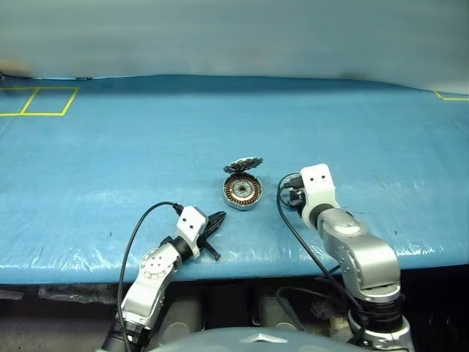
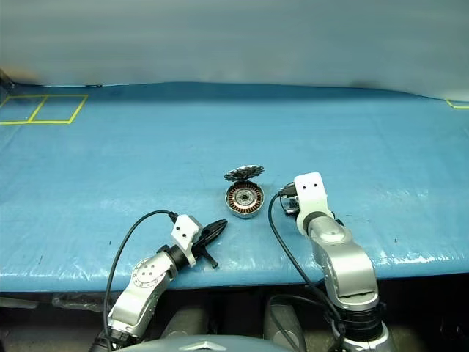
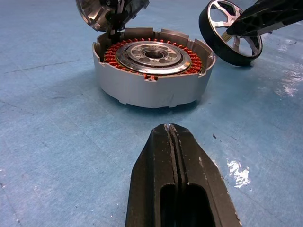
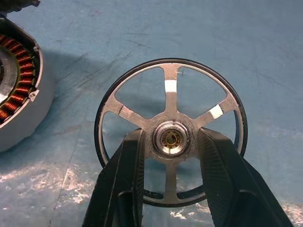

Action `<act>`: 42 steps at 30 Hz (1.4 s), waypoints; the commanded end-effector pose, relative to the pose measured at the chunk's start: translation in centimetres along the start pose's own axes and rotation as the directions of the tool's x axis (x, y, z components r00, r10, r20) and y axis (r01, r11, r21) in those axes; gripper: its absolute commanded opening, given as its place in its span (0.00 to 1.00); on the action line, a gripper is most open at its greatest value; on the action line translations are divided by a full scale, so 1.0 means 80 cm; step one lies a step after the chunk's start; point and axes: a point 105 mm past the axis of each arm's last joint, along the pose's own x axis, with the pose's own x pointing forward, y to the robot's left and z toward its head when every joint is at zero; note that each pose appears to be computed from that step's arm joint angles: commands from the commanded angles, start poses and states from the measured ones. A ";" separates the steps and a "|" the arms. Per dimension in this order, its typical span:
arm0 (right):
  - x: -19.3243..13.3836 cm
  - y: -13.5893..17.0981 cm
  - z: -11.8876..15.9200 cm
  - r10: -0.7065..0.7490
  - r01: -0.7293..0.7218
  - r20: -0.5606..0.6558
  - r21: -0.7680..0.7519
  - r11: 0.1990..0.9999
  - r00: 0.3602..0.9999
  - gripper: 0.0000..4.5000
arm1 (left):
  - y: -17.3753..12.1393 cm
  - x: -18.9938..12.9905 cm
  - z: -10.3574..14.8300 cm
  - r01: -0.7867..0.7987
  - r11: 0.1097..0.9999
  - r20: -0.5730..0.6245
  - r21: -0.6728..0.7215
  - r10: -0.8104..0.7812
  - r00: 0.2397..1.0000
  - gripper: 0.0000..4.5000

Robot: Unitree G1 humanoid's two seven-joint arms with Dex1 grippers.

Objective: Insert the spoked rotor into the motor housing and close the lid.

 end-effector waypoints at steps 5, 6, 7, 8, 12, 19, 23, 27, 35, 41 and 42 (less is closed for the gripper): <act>-0.040 0.064 0.049 0.423 -0.401 0.156 -0.154 0.903 0.893 0.30 | -0.001 0.001 0.019 0.013 1.000 0.066 0.021 -0.014 0.998 0.00; -0.038 0.067 0.049 0.434 -0.409 0.152 -0.166 0.897 0.888 0.30 | -0.001 0.001 0.020 0.013 1.000 0.068 0.025 -0.015 0.998 0.00; -0.034 0.072 0.047 0.447 -0.422 0.147 -0.170 0.890 0.882 0.30 | -0.001 0.001 0.020 0.014 1.000 0.069 0.027 -0.015 0.997 0.00; -0.028 0.077 0.046 0.456 -0.432 0.146 -0.170 0.886 0.878 0.30 | -0.001 0.001 0.020 0.016 0.999 0.070 0.031 -0.018 0.997 0.00; -0.013 0.084 0.053 0.453 -0.427 0.174 -0.170 0.888 0.874 0.30 | -0.001 0.001 0.021 0.020 0.999 0.073 0.037 -0.023 0.997 0.00; -0.001 0.084 0.067 0.431 -0.401 0.205 -0.174 0.899 0.879 0.30 | -0.005 -0.001 0.023 0.030 0.999 0.090 0.041 -0.033 0.995 0.00; -0.005 0.086 0.070 0.440 -0.407 0.190 -0.191 0.893 0.878 0.30 | -0.006 -0.001 0.021 0.025 0.999 0.086 0.035 -0.028 0.996 0.00; -0.009 0.088 0.074 0.449 -0.415 0.182 -0.198 0.888 0.875 0.30 | -0.007 -0.001 0.018 0.027 0.999 0.077 0.031 -0.029 0.997 0.00; 0.002 0.088 0.074 0.443 -0.410 0.170 -0.199 0.890 0.880 0.30 | -0.009 0.001 0.016 0.030 0.999 0.074 0.028 -0.032 0.997 0.00; 0.010 0.087 0.066 0.438 -0.411 0.147 -0.185 0.893 0.887 0.30 | -0.007 0.001 0.016 0.021 0.999 0.071 0.027 -0.023 0.997 0.00; 0.012 0.086 0.064 0.436 -0.409 0.143 -0.180 0.894 0.889 0.30 | -0.007 0.000 0.015 0.021 0.999 0.070 0.027 -0.022 0.997 0.00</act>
